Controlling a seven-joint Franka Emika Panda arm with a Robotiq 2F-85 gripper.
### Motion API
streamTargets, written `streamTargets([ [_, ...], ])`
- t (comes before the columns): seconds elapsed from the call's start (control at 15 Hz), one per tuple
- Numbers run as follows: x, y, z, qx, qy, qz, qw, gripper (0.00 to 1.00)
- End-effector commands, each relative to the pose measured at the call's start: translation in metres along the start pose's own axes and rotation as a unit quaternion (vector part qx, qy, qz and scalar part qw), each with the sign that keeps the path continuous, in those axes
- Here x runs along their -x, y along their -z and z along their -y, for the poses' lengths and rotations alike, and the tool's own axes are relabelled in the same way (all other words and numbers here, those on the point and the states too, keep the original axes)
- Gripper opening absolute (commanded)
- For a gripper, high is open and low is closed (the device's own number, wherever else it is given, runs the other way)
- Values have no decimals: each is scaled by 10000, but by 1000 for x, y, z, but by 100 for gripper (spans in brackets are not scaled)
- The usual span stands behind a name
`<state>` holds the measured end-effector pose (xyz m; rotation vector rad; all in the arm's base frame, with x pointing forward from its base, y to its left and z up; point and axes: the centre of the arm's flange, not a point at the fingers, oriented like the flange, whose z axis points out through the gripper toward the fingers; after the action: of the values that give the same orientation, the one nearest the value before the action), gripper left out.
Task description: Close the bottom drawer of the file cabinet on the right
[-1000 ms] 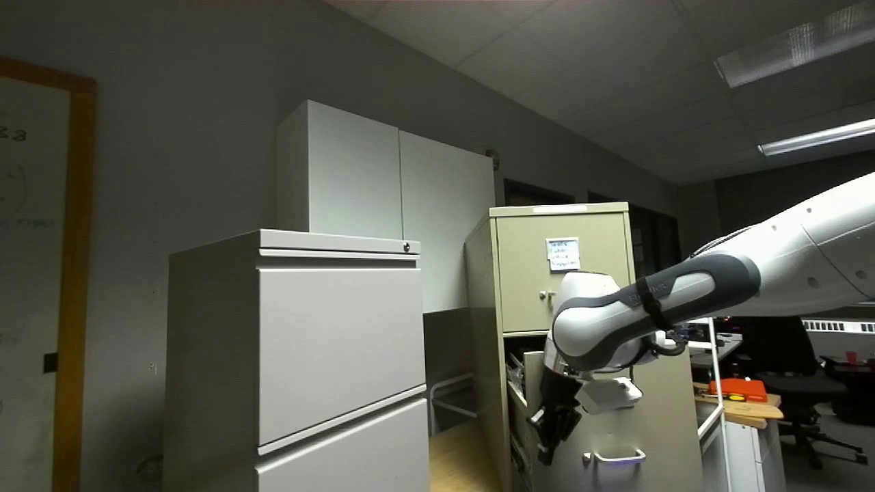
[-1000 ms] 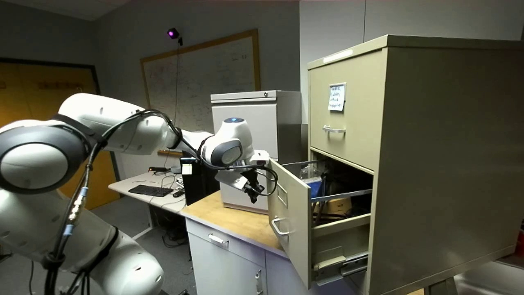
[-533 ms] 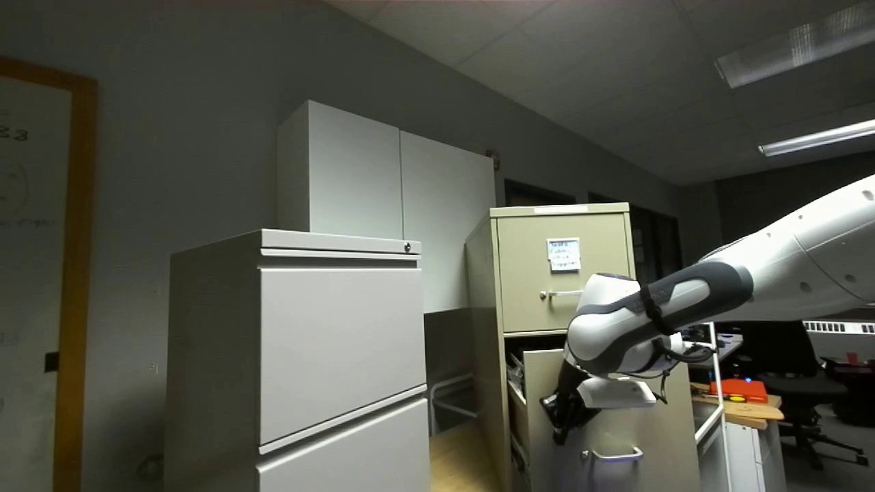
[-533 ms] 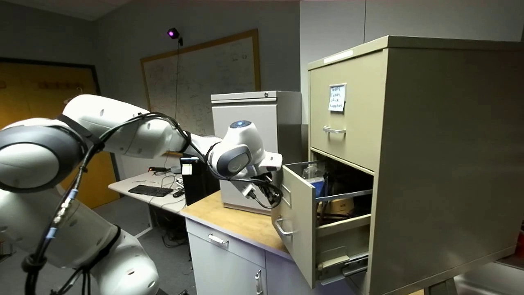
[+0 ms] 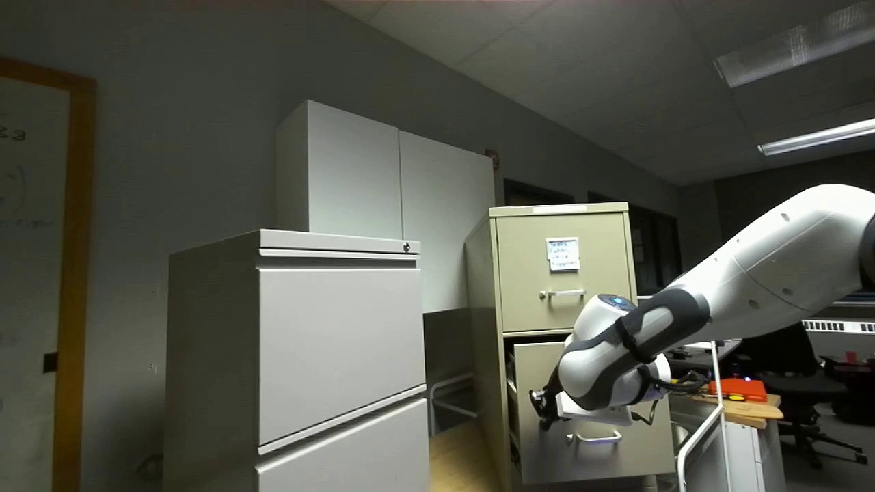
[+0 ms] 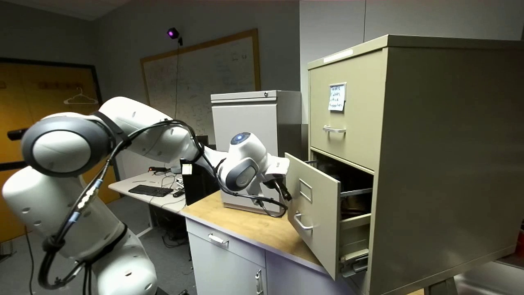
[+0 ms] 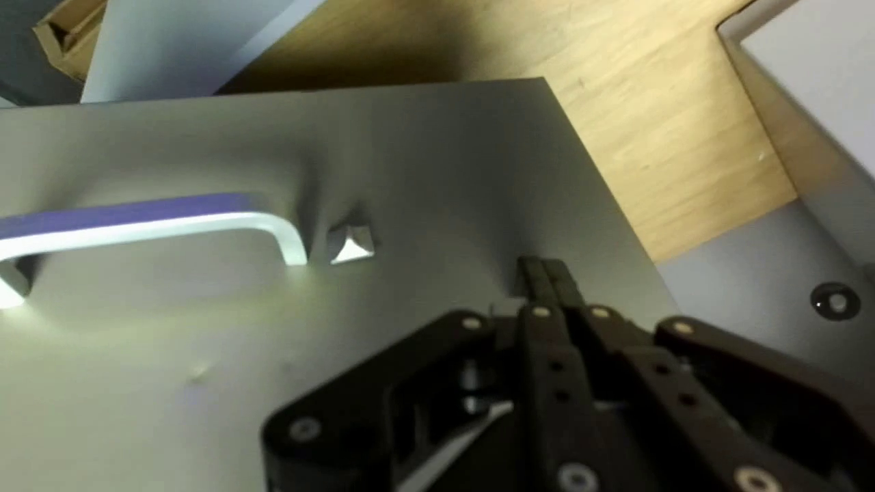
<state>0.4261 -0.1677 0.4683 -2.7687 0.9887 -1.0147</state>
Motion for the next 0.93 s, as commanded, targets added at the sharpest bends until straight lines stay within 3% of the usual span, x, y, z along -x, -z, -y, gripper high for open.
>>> streamTargets([
  [0.0, -33, -36, 17, 197, -282, -895, 9954, 0],
  [0.33, -55, -64, 37, 427, -496, -1693, 9834, 0],
  [0.67, -74, -74, 56, 914, -678, -1749, 9780, 0],
  [0.87, -81, -81, 74, 1421, -854, -1856, 9685, 0],
])
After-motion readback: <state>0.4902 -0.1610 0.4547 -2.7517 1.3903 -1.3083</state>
